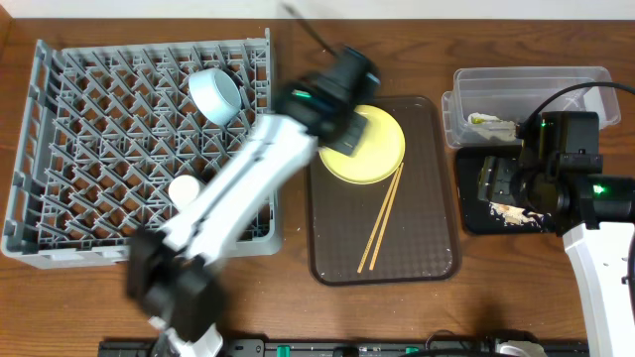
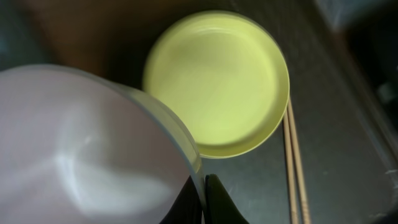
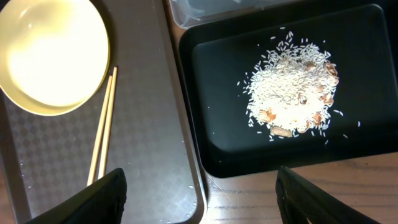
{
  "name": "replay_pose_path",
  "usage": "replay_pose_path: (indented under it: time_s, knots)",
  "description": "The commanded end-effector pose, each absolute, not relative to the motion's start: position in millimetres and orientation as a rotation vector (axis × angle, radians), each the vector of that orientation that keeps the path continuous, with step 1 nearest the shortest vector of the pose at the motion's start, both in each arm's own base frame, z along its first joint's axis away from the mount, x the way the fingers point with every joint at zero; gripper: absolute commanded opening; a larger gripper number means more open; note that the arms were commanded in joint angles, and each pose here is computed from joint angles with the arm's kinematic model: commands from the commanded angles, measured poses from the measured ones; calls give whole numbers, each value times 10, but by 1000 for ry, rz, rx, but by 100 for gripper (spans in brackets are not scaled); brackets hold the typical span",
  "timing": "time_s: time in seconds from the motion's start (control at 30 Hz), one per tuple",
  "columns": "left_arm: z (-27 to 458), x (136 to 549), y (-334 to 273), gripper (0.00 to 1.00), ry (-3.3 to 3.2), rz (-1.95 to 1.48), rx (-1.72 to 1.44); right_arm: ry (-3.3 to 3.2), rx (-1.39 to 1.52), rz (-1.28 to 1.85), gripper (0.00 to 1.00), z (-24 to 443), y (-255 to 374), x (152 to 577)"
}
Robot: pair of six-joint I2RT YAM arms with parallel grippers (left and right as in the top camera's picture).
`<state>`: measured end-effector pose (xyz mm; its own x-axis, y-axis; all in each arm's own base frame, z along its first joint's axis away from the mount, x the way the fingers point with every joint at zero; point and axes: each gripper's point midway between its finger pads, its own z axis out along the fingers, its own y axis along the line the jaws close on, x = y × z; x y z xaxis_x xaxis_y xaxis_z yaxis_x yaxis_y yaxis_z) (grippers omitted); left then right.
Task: Sort waste into correct bins and load items into the dishwasher rack
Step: 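Carry the pink bowl to the rack and set it down with left gripper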
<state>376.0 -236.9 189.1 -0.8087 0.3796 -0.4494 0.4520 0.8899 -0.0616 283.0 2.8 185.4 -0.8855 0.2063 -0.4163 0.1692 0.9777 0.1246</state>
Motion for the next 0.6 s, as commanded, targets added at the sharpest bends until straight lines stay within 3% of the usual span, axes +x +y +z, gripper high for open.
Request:
replay_pose_path:
  time_s: [0.0, 0.27, 0.57]
  knots:
    - [2259, 3749, -2051, 6, 2644, -512, 423, 2676, 255, 101, 75, 1887, -3, 2846]
    - [2451, 3727, -1433, 6, 2548, -1225, 252, 2677, 255, 102, 75, 1887, -2, 2845]
    - [2295, 3768, -633, 6, 2378, -1508, -79, 2676, 256, 102, 75, 1887, -1, 2846]
